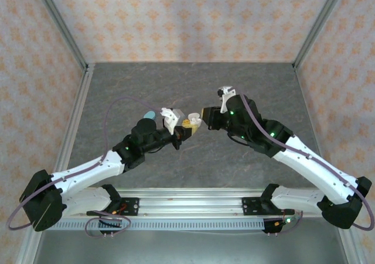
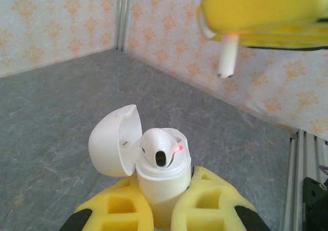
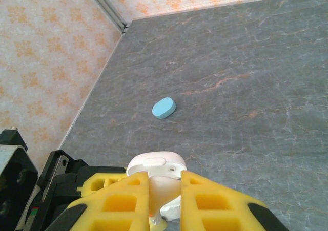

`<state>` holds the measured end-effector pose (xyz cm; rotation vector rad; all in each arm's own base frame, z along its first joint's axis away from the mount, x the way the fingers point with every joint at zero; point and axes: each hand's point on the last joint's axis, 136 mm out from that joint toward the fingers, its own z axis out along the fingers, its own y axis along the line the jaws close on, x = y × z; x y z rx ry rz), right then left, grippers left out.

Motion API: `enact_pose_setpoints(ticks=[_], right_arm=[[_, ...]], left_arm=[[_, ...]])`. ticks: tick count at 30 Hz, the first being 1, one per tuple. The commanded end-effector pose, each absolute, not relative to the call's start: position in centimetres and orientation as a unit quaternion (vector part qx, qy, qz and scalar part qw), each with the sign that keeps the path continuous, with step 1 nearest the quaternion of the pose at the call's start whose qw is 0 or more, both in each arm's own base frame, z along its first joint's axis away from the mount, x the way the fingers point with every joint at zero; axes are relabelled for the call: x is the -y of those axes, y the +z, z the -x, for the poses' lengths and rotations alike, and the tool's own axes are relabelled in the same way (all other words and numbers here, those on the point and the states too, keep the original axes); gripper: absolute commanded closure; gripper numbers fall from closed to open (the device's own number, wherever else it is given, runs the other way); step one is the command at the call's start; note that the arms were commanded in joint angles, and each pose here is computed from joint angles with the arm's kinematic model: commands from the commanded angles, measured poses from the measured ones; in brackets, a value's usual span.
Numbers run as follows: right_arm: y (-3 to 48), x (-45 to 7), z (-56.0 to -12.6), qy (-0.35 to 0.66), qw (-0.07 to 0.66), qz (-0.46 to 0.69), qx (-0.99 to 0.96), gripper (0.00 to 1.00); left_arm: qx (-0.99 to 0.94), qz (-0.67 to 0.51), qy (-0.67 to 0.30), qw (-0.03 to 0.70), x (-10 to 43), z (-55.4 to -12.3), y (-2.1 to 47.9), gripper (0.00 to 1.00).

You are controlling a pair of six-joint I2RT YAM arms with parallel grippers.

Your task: Insert the wireless bluetooth earbuds into the charging case

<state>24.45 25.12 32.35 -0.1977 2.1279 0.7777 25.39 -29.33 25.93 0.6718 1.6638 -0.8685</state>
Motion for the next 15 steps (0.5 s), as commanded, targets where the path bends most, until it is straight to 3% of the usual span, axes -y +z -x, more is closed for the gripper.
enact_pose_setpoints(ticks=[1,15], right_arm=[[33.4,-25.9,-24.1,0.334,0.433,0.096,-0.831,0.82],[32.3,-26.4,-23.9,0.347,0.427,0.102,-0.829,0.82]], left_arm=[[-0.672,-0.28,-0.386,0.566,30.0,-25.3,29.0,1.0],[-0.669,-0.283,-0.394,0.564,30.3,-24.8,30.1,1.0]])
